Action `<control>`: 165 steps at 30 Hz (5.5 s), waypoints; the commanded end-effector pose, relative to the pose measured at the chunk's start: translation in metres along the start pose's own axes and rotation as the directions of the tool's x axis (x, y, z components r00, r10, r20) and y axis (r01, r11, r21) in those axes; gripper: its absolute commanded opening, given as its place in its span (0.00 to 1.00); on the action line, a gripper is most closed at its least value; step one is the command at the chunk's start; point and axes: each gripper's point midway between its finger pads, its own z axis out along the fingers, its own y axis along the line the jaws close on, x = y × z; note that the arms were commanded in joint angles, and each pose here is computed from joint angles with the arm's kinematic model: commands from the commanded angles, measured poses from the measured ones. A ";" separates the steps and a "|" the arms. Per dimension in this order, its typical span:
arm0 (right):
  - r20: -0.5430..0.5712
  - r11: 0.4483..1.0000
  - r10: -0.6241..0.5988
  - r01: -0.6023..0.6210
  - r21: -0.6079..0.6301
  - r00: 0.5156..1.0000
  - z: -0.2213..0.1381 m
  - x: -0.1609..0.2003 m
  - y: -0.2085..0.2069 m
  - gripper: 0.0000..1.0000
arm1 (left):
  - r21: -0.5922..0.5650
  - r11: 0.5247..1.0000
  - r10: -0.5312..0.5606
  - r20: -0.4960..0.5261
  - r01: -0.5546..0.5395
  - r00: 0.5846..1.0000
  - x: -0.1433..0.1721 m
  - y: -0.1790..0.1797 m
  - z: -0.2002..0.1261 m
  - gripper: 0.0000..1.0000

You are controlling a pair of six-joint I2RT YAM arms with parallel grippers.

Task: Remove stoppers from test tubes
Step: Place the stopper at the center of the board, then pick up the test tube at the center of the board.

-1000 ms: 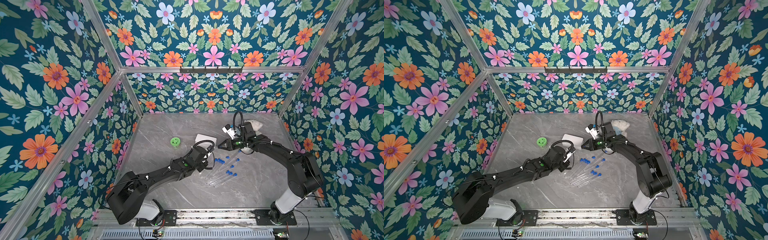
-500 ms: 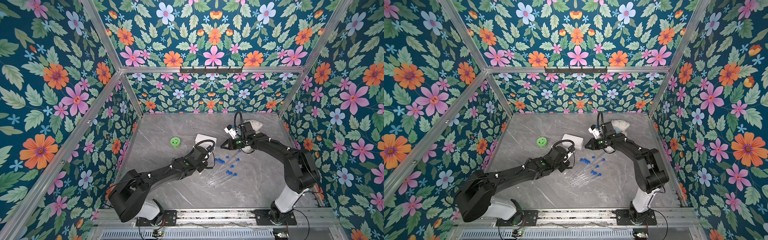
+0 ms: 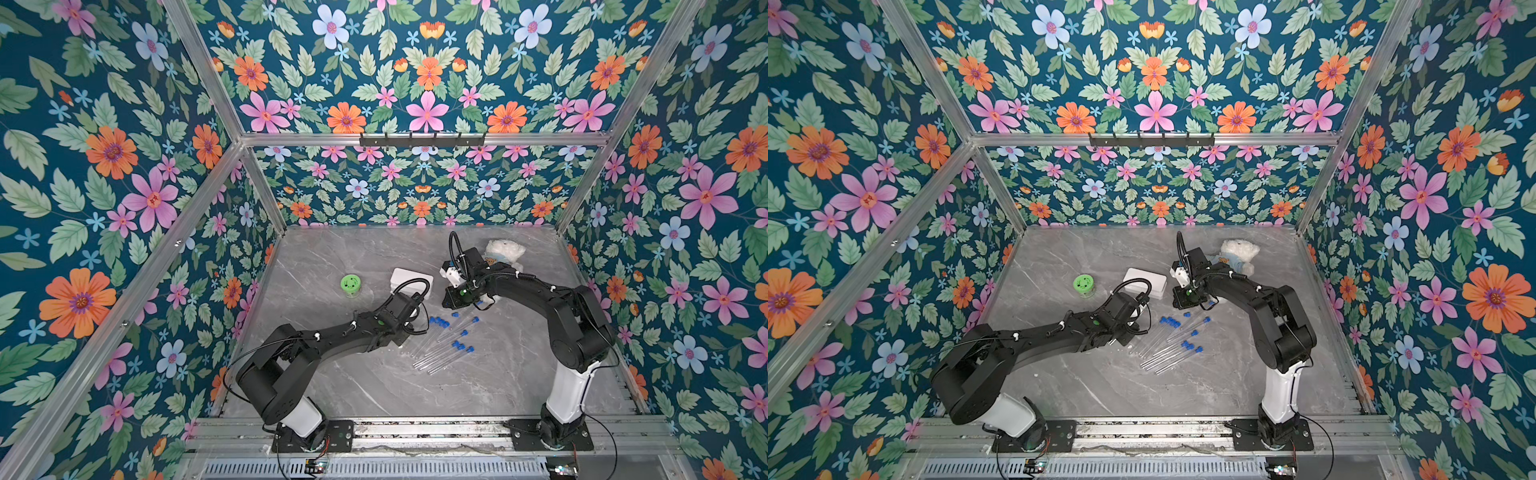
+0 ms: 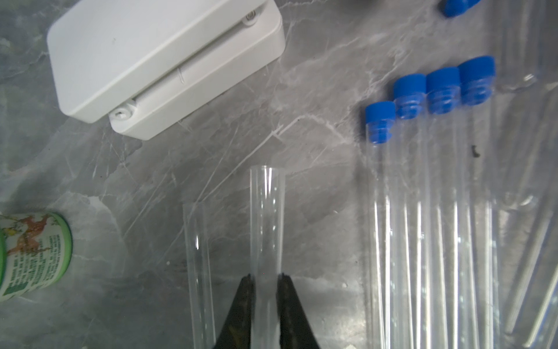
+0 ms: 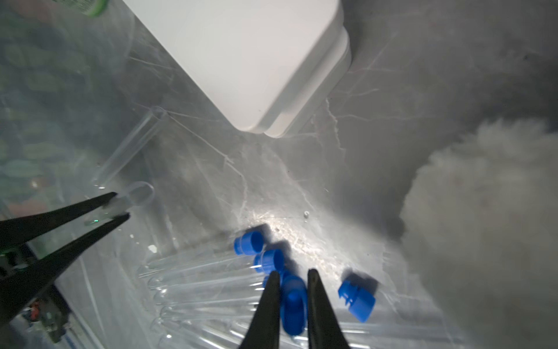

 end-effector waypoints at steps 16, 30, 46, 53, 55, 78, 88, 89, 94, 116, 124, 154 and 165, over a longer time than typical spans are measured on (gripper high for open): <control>-0.107 0.980 -0.044 0.063 0.187 0.993 0.017 0.015 -0.027 0.15 | 0.018 0.999 -0.028 -0.099 0.030 0.995 0.017 0.005 0.015 0.00; -0.090 0.980 -0.041 0.057 0.188 0.995 0.013 0.012 -0.025 0.28 | 0.023 0.999 -0.034 -0.128 0.037 0.991 0.021 0.006 0.020 0.07; 0.136 0.985 -0.099 0.078 0.155 0.986 -0.036 -0.015 -0.001 0.35 | 0.020 0.999 -0.044 -0.124 0.046 0.991 0.019 0.007 0.020 0.18; 0.215 0.988 -0.116 0.091 0.122 0.970 -0.053 -0.021 0.010 0.36 | 0.019 0.999 -0.045 -0.124 0.048 0.991 0.019 0.008 0.020 0.25; 0.214 0.990 -0.114 0.092 0.111 0.970 -0.053 -0.021 0.012 0.36 | 0.014 0.999 -0.048 -0.124 0.050 0.991 0.019 0.009 0.020 0.26; 0.271 0.974 0.093 -0.031 -0.225 0.958 -0.077 -0.029 0.025 0.70 | 0.196 0.979 -0.065 0.058 0.053 0.996 -0.030 -0.032 -0.015 0.49; 0.202 0.939 0.149 -0.075 -0.334 0.968 -0.065 -0.024 0.028 0.71 | 0.203 0.979 -0.035 0.025 0.029 0.999 -0.027 -0.046 0.002 0.49; 0.199 0.940 0.152 -0.079 -0.333 0.968 -0.064 -0.024 0.027 0.72 | 0.198 0.980 -0.032 0.020 0.028 0.999 -0.026 -0.045 0.004 0.49; 0.194 0.938 0.152 -0.079 -0.339 0.969 -0.063 -0.024 0.028 0.72 | 0.186 0.982 -0.019 0.001 0.018 1.000 -0.023 -0.045 0.012 0.44; 0.202 0.942 0.169 -0.098 -0.321 0.965 -0.064 -0.026 0.020 0.74 | 0.178 0.984 0.004 -0.042 0.004 0.999 -0.013 -0.048 0.029 0.37; 0.214 0.948 0.164 -0.094 -0.304 0.963 -0.066 -0.026 0.018 0.74 | 0.179 0.984 0.002 -0.056 0.008 0.998 -0.009 -0.049 0.031 0.28; 0.206 0.862 0.054 0.059 -0.504 0.977 -0.072 -0.023 0.074 0.75 | 0.088 0.996 -0.039 0.176 0.024 0.984 -0.030 -0.008 -0.036 0.01; 0.169 0.805 0.039 0.069 -0.589 0.985 -0.069 -0.019 0.092 0.63 | 0.157 0.988 -0.049 0.309 -0.001 0.950 -0.043 -0.016 -0.062 0.00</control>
